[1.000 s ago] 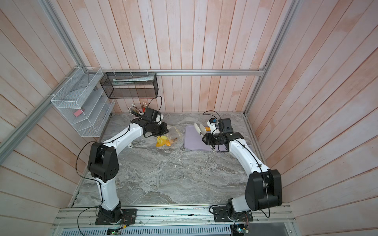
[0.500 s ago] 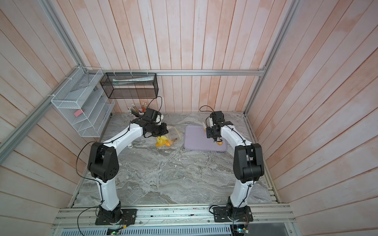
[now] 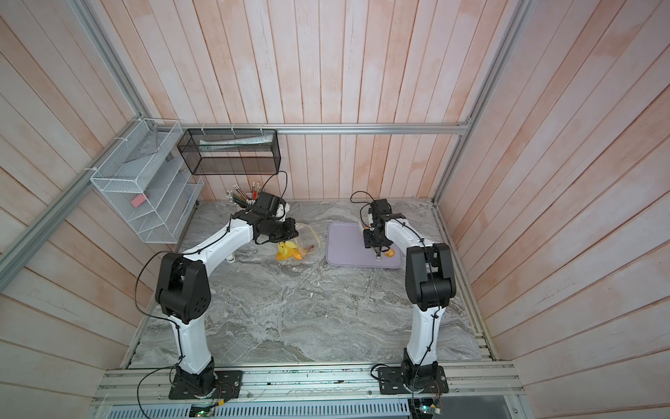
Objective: Put the cookies into a resealable bag to prevent moisture
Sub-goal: Pick up the cookie from the tray.
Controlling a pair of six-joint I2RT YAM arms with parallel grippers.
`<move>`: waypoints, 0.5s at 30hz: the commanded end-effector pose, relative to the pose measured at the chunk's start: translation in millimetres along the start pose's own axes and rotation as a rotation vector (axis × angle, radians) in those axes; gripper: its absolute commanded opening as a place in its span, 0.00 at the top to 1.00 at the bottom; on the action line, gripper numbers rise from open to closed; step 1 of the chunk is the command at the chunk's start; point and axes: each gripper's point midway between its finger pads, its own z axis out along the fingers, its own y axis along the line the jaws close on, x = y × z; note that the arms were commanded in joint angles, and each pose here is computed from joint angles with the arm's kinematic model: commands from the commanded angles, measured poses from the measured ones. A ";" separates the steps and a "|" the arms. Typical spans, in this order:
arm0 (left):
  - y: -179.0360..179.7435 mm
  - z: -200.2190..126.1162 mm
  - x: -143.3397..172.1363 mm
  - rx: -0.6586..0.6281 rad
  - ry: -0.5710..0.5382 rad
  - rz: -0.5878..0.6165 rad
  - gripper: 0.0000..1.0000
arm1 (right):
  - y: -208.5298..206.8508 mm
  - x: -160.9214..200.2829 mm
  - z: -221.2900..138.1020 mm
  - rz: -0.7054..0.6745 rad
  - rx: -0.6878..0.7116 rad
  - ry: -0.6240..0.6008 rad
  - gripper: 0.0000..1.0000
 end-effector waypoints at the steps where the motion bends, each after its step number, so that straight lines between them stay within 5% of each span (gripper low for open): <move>1: 2.6 -4.5 -1.0 -0.009 -0.006 0.007 1.00 | 7.4 -2.0 -3.2 -0.014 -0.014 0.017 0.45; 15: 1.5 -5.5 0.1 -0.001 -0.008 0.006 1.00 | 5.6 19.2 -15.8 -0.039 0.044 0.083 0.45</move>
